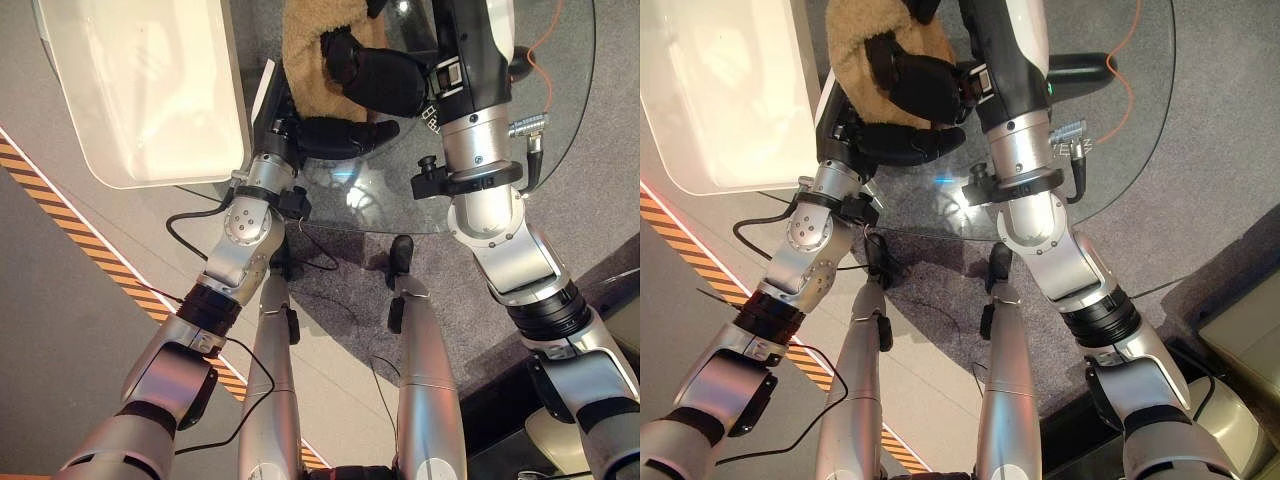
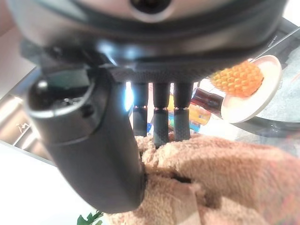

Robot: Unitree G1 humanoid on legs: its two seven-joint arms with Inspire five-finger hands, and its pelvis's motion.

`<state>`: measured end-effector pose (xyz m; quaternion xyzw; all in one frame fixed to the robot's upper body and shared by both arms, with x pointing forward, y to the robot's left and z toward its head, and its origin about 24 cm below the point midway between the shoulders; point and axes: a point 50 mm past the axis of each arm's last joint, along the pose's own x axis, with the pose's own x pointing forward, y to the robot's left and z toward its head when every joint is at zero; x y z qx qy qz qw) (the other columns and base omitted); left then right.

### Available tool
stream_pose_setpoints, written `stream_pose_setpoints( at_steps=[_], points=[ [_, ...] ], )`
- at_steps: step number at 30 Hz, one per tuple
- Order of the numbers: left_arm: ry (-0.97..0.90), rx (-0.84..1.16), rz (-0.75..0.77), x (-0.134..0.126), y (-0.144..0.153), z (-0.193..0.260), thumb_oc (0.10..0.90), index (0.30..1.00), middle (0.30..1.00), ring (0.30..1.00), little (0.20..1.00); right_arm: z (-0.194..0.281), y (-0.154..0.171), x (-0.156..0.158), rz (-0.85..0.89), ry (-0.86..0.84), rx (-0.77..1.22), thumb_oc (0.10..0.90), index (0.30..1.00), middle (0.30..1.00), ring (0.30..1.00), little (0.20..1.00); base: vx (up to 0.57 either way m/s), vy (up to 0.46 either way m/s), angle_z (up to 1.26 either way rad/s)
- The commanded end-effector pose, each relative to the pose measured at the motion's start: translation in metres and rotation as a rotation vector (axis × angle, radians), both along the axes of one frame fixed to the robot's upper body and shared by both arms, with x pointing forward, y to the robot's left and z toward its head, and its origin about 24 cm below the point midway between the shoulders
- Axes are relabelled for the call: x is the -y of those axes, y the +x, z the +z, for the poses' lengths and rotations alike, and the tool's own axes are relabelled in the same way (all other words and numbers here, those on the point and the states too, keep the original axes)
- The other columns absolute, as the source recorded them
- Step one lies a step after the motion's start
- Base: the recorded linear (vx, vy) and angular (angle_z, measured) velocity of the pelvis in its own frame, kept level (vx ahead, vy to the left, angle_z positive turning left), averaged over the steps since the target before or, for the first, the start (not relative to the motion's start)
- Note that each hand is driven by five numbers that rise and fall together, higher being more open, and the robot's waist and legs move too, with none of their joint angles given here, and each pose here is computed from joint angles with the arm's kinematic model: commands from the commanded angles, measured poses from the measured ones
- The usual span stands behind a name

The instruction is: Wipe the table with a cloth and put it in the basket.

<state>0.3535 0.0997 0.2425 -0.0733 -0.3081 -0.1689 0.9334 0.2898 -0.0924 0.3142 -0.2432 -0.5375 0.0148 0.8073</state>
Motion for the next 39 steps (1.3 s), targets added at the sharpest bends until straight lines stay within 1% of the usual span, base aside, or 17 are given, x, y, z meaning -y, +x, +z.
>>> stream_pose_setpoints(
  at_steps=[1,4,5,6,10,15,19,27,28,29,30,34,39],
  points=[
    [-0.097,0.281,-0.157,0.013,-0.022,0.056,0.100,0.300,0.300,0.300,0.200,0.064,-0.066,-0.018,0.259,0.078,0.408,0.100,0.300,0.300,0.300,0.200,0.00,0.000,0.00],
    [-0.116,0.272,-0.185,0.013,-0.022,0.056,0.100,0.300,0.300,0.300,0.200,0.064,-0.066,-0.018,0.259,0.077,0.407,0.100,0.300,0.300,0.300,0.200,0.00,0.000,0.00],
    [-0.156,0.255,-0.243,0.015,-0.023,0.055,0.100,0.300,0.300,0.300,0.200,0.063,-0.065,-0.017,0.261,0.077,0.405,0.100,0.300,0.300,0.300,0.200,0.00,0.000,0.00],
    [-0.157,0.255,-0.246,0.014,-0.023,0.055,0.100,0.300,0.300,0.300,0.200,0.063,-0.065,-0.017,0.261,0.077,0.405,0.100,0.300,0.300,0.300,0.200,0.00,0.000,0.00],
    [-0.267,0.208,-0.398,0.019,-0.022,0.053,0.100,0.300,0.300,0.300,0.200,0.063,-0.065,-0.019,0.261,0.078,0.406,0.100,0.300,0.300,0.300,0.200,0.00,0.000,0.00],
    [-0.346,0.178,-0.483,0.023,-0.022,0.052,0.100,0.300,0.300,0.300,0.200,0.064,-0.064,-0.022,0.259,0.086,0.407,0.100,0.300,0.300,0.300,0.200,0.00,0.000,0.00],
    [-0.377,0.171,-0.513,0.023,-0.022,0.053,0.100,0.300,0.300,0.300,0.200,0.066,-0.064,-0.022,0.258,0.087,0.409,0.100,0.300,0.300,0.300,0.200,0.00,0.000,0.00],
    [-0.381,0.177,-0.510,0.025,-0.023,0.055,0.100,0.300,0.300,0.300,0.200,0.067,-0.061,-0.025,0.248,0.098,0.392,0.100,0.300,0.300,0.300,0.200,0.00,0.000,0.00],
    [-0.383,0.177,-0.514,0.026,-0.023,0.054,0.100,0.300,0.300,0.300,0.200,0.066,-0.058,-0.027,0.242,0.105,0.384,0.320,0.488,0.488,0.488,0.420,0.00,0.000,0.00],
    [-0.384,0.177,-0.519,0.026,-0.023,0.052,0.100,0.300,0.300,0.300,0.200,0.065,-0.055,-0.027,0.236,0.112,0.383,0.605,0.733,0.733,0.733,0.705,0.00,0.000,0.00],
    [-0.383,0.178,-0.521,0.026,-0.023,0.051,0.100,0.300,0.300,0.300,0.200,0.063,-0.052,-0.028,0.229,0.118,0.380,0.800,0.900,0.900,0.900,0.900,0.00,0.000,0.00],
    [-0.384,0.177,-0.538,0.024,-0.020,0.047,0.100,0.300,0.300,0.300,0.200,0.055,-0.039,-0.027,0.207,0.135,0.371,0.800,0.900,0.900,0.900,0.900,0.00,-0.008,0.00],
    [-0.389,0.179,-0.542,0.023,-0.020,0.044,0.100,0.300,0.300,0.300,0.200,0.048,-0.032,-0.027,0.199,0.144,0.366,0.800,0.900,0.900,0.900,0.900,0.00,0.000,0.00]
  ],
)
